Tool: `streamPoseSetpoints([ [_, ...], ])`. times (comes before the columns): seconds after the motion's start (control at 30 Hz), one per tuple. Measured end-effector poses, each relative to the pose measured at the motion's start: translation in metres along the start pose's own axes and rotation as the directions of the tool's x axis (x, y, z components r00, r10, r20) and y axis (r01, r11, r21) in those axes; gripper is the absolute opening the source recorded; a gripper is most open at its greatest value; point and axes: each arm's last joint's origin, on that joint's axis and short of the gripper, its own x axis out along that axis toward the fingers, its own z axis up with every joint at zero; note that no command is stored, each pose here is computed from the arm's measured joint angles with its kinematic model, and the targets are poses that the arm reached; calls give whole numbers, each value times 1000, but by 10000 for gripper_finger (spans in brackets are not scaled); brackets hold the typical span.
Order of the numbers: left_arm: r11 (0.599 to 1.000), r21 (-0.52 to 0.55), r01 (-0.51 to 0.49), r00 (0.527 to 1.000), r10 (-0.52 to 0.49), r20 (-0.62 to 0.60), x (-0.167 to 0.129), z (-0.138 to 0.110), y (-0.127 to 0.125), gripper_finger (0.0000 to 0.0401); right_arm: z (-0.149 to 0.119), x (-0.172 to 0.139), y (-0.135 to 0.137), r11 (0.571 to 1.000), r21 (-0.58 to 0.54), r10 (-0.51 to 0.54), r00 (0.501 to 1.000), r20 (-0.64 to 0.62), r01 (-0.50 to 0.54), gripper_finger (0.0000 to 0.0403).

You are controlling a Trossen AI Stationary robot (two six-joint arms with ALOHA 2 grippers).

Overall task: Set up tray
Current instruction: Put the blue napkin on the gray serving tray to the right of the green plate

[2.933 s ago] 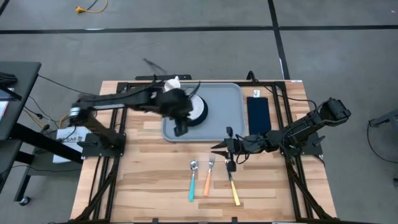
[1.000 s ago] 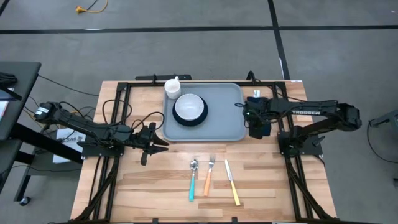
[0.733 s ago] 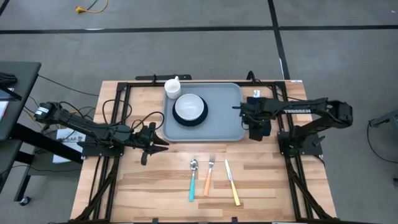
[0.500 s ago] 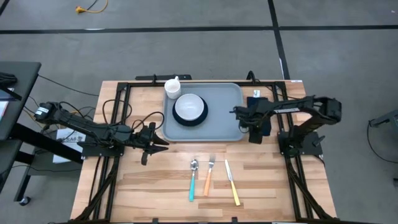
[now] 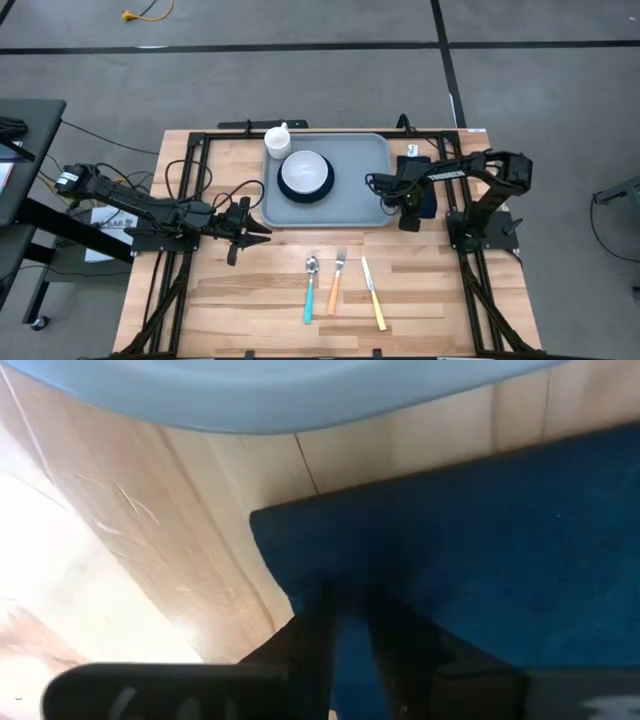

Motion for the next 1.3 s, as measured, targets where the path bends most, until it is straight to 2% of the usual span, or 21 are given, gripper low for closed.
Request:
streamPoseSetpoints([
  [0.2, 1000, 0, 0, 1000, 0, 0, 0, 0, 0, 87, -2, -5, -1, 1000, 4, 13, 999, 36, -13, 7],
  [0.4, 1000, -1, 0, 1000, 0, 0, 0, 0, 0, 87, -6, -5, -8, 992, 97, 74, 997, 9, -75, 3],
  [0.5, 1000, -1, 0, 1000, 0, 0, 0, 0, 0, 87, -14, -7, -9, 987, 125, 111, 991, -76, -101, 1],
  [0.67, 1000, -1, 0, 1000, 0, 0, 0, 0, 0, 87, -19, -28, -6, 985, 140, 110, 992, -58, -101, 0],
  [1.0, 1000, 0, -2, 1000, 2, -1, 0, 0, 0, 87, -45, -114, 26, 989, 132, 39, 982, 183, -64, 0],
  [1.13, 1000, 4, -5, 1000, 5, -1, 0, 0, 0, 87, -60, -153, 48, 994, 102, 12, 956, 294, -44, 0],
  [1.3, 1000, 16, -5, 1000, 5, -1, 0, 0, 0, 87, -75, -197, 79, 999, 30, 19, 898, 439, -36, 0],
])
